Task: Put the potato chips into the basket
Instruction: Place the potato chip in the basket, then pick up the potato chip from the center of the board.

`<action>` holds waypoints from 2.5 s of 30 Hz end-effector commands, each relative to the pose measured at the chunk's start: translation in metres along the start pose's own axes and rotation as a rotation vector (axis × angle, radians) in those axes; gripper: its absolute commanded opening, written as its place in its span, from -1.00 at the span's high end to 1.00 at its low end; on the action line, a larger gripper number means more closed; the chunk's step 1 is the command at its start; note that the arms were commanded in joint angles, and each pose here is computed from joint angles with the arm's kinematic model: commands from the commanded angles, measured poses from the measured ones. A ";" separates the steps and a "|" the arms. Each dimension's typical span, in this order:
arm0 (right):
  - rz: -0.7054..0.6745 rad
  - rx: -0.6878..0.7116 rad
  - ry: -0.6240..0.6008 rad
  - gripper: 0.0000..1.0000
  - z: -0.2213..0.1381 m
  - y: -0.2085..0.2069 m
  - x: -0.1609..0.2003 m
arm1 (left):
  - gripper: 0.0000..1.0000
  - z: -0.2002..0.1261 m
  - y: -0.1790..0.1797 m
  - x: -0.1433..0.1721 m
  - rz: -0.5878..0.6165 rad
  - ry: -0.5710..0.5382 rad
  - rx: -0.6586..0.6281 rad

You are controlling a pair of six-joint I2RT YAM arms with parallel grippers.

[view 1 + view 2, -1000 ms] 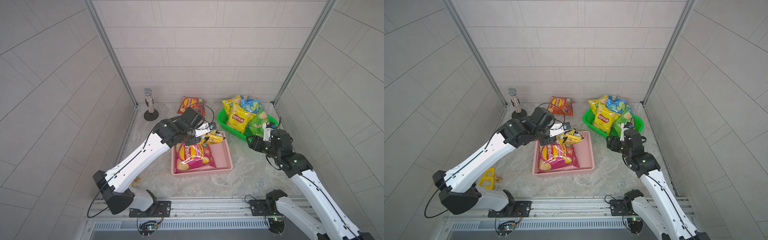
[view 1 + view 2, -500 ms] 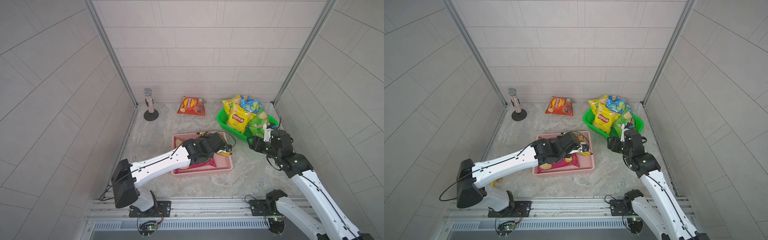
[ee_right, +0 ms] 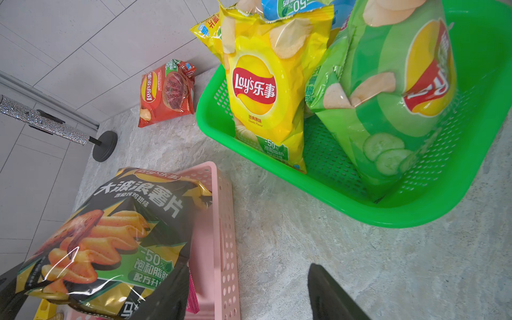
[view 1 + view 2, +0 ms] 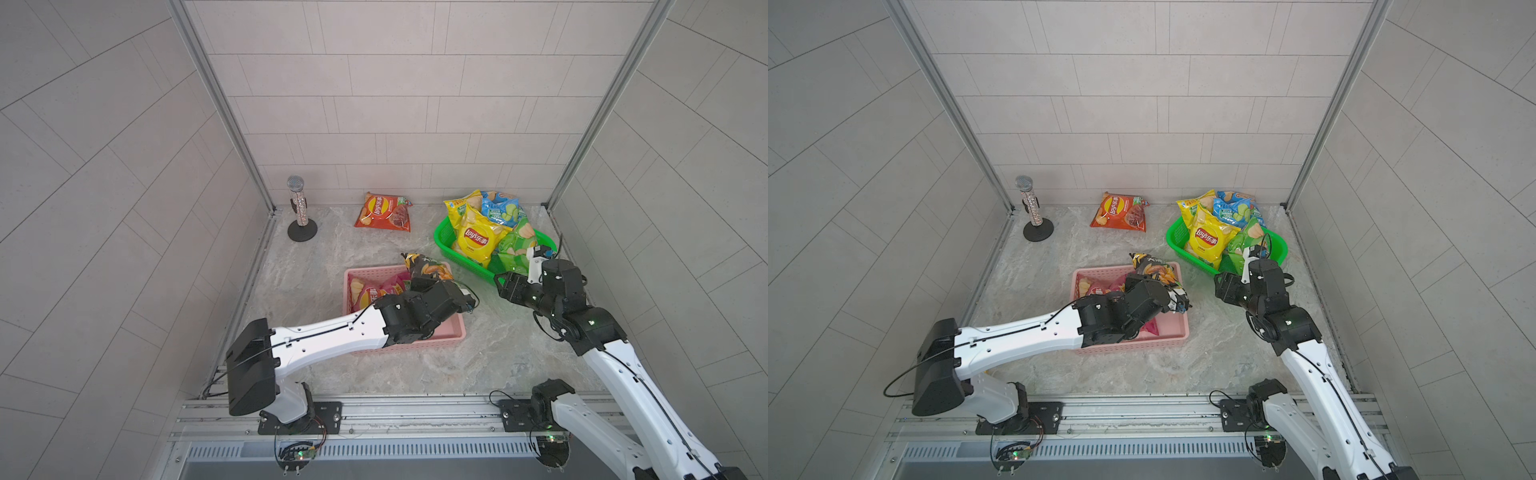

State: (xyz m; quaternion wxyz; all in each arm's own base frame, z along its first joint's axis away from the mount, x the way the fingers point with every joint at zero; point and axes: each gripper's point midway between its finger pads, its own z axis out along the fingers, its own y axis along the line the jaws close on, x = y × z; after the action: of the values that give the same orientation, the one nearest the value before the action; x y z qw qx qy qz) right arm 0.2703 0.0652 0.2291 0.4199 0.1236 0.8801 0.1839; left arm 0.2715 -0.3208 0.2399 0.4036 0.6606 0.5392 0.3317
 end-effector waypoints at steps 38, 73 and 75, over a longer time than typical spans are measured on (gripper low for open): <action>0.026 -0.068 0.049 -0.46 0.010 0.010 0.007 | -0.42 -0.012 -0.075 0.021 -0.052 -0.058 0.276; -0.232 -0.177 0.119 -0.55 0.058 0.111 0.006 | -0.67 0.123 0.028 0.218 -1.215 0.235 0.459; -0.224 -0.178 0.126 -0.55 0.062 0.112 0.007 | -0.61 0.147 0.029 0.220 -1.218 0.260 0.472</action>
State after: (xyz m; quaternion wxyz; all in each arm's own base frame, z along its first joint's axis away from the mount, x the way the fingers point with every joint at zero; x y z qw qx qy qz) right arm 0.3135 0.1859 0.2306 0.3773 -0.0381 0.8965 0.2291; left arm 0.4333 -0.1349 0.2023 0.2934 0.2792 0.9142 -0.0148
